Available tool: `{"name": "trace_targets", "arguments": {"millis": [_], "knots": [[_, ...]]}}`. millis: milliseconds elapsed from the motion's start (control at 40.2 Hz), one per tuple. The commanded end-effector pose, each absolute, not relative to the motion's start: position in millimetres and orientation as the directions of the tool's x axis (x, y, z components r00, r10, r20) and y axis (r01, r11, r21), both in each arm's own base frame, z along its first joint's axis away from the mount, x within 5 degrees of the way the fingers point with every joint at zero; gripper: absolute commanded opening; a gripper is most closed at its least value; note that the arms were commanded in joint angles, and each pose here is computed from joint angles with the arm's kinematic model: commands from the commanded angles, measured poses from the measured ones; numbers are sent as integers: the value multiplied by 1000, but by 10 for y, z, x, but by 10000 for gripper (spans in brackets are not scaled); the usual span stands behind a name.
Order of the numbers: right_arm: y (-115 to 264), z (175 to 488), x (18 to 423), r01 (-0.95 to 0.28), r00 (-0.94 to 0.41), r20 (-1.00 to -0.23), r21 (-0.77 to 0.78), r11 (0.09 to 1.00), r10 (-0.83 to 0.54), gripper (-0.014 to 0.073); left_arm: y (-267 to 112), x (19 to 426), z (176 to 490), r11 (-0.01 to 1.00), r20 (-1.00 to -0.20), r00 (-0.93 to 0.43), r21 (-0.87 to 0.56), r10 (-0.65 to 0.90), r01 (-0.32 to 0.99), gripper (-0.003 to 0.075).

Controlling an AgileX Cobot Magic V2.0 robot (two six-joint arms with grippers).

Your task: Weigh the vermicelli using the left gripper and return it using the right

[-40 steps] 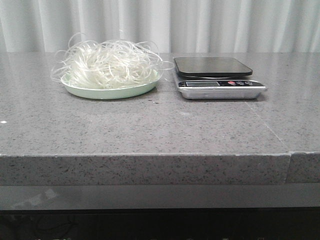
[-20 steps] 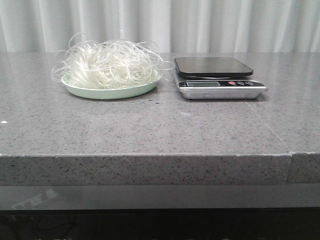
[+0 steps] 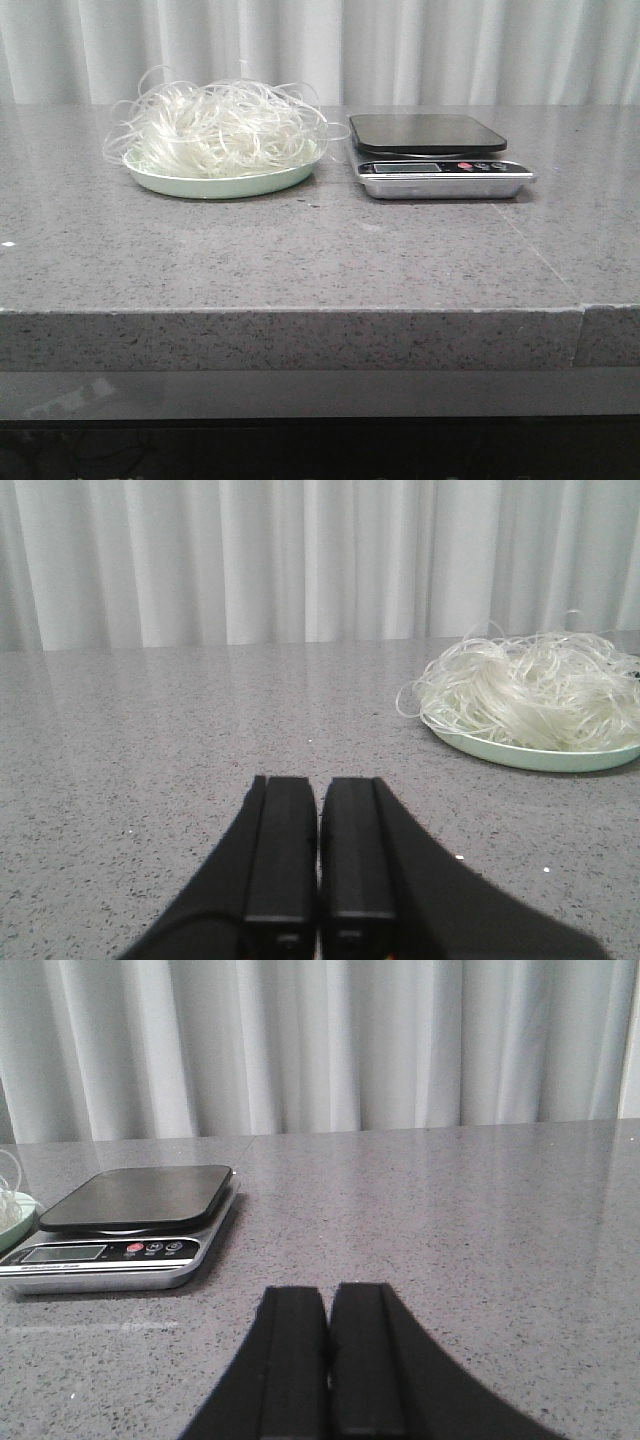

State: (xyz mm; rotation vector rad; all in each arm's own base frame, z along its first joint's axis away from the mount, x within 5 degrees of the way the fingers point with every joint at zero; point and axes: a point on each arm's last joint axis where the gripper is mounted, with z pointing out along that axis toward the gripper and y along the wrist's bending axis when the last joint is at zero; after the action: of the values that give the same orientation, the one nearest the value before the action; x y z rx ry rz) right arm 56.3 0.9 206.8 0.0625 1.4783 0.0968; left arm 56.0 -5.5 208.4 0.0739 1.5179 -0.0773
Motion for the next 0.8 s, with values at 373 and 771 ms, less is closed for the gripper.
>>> {"name": "trace_targets", "arguments": {"millis": [373, 771], "knots": [[-2, 2167, 536, -24, 197, -975, 97, 995, 100, 158, -55, 554, 2044, 995, -993, 116, -17, -29, 102, 155], [-2, 2167, 536, -24, 197, -975, 97, 995, 100, 158, -46, 554, 2044, 996, -993, 116, -17, -27, 85, 155]]}}
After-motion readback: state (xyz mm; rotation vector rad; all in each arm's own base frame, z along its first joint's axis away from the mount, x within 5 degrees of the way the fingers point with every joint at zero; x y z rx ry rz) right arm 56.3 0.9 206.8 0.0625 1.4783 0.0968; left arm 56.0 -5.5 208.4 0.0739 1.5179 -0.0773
